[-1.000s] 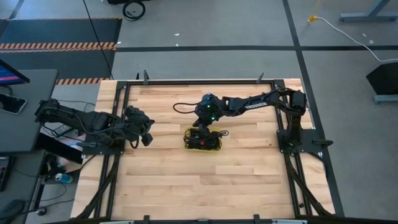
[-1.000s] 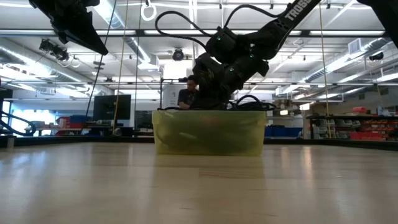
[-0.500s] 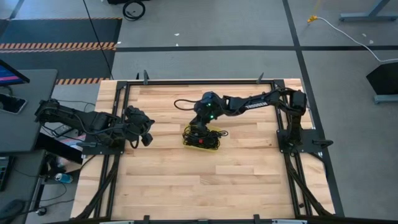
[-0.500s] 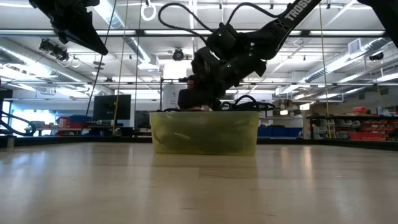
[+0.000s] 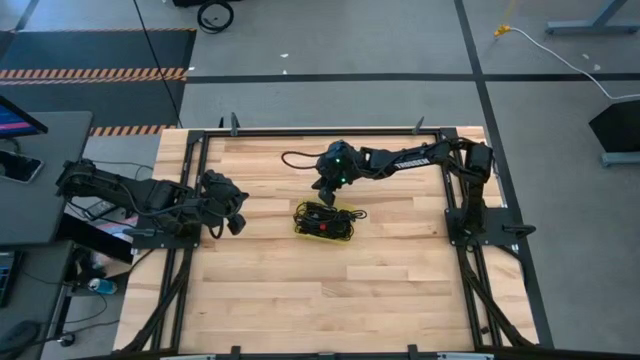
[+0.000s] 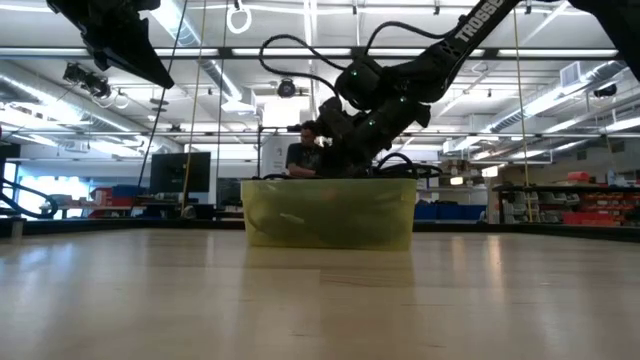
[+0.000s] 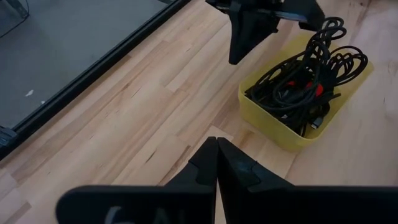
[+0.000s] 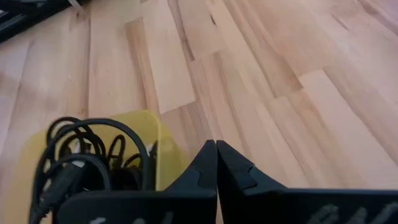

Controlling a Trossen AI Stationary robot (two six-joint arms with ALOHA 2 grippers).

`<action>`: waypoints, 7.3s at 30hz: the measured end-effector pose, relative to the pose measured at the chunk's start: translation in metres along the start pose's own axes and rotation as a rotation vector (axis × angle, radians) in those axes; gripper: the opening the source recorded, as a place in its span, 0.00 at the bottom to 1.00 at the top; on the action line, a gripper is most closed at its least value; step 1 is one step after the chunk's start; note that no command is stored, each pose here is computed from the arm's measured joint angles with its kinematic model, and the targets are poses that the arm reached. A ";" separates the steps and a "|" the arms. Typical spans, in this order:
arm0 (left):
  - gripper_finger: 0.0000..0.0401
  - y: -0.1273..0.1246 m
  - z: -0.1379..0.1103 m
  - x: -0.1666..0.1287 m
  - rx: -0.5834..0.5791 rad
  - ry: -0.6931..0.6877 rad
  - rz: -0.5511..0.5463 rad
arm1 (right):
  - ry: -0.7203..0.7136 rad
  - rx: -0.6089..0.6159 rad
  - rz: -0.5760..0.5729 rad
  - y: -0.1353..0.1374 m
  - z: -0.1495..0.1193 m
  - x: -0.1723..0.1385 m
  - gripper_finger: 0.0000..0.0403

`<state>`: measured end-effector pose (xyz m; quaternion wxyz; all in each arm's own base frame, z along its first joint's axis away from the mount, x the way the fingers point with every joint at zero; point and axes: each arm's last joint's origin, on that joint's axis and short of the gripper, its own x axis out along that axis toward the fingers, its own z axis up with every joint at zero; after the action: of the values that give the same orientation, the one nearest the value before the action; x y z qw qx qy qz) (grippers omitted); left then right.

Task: Pick and place USB-C Cables
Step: Adjust the yellow bin

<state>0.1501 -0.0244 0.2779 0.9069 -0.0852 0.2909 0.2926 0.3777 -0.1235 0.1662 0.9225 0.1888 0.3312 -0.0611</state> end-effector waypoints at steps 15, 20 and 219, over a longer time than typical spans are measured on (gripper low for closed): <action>0.02 0.000 0.000 0.000 -0.003 -0.002 -0.001 | 0.138 0.039 0.095 0.004 -0.030 0.033 0.00; 0.02 0.000 0.000 0.000 -0.005 -0.002 -0.002 | 0.133 0.021 0.122 0.008 -0.030 0.034 0.00; 0.02 0.006 -0.004 0.000 -0.038 0.005 0.084 | 0.401 -0.242 -0.312 0.052 -0.009 -0.053 0.00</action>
<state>0.1450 -0.0212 0.2745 0.8913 -0.0909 0.2906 0.3358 0.3435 -0.0729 0.2092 0.8337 0.0321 0.5372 -0.1237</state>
